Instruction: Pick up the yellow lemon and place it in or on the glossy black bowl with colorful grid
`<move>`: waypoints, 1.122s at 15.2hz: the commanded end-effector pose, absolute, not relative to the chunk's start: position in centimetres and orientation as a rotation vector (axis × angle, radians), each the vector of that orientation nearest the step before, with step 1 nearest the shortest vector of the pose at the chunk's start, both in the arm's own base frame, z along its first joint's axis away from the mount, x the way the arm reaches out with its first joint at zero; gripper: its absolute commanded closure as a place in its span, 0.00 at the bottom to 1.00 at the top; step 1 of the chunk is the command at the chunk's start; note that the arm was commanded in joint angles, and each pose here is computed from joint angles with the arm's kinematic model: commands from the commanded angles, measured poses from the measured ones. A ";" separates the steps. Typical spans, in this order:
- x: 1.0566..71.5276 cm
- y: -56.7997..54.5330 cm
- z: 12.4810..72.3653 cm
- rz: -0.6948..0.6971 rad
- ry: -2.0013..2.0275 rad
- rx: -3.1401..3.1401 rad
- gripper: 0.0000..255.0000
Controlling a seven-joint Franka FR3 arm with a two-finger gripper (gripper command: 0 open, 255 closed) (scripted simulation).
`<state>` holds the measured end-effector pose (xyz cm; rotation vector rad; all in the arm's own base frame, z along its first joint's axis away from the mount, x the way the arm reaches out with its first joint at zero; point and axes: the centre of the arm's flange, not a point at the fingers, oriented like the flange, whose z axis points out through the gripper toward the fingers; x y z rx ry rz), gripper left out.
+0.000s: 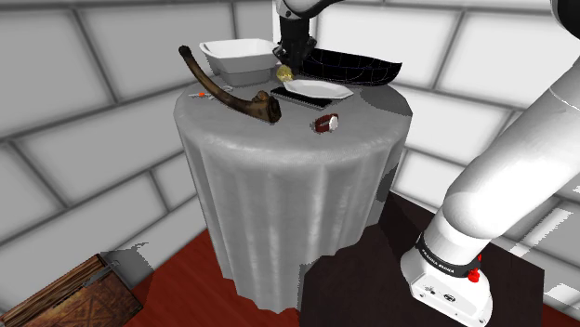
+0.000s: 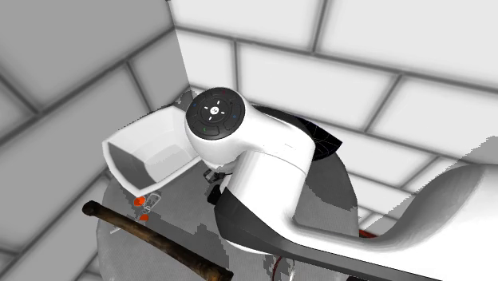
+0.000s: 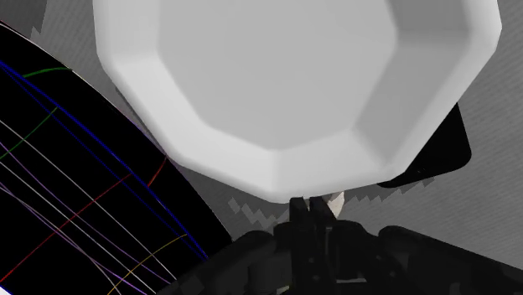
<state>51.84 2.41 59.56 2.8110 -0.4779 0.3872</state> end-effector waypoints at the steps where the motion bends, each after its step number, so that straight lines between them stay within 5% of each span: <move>1: 51.8 2.4 59.6 0.387 -0.478 2.811 1.00; 5: 51.8 2.4 59.6 0.387 -0.478 2.811 1.00; 6: 51.8 2.4 59.6 0.387 -0.478 2.811 0.00; 9: 51.3 3.6 56.8 0.955 -1.224 2.574 0.00; 17: 53.2 2.1 53.6 0.955 -1.224 2.574 0.00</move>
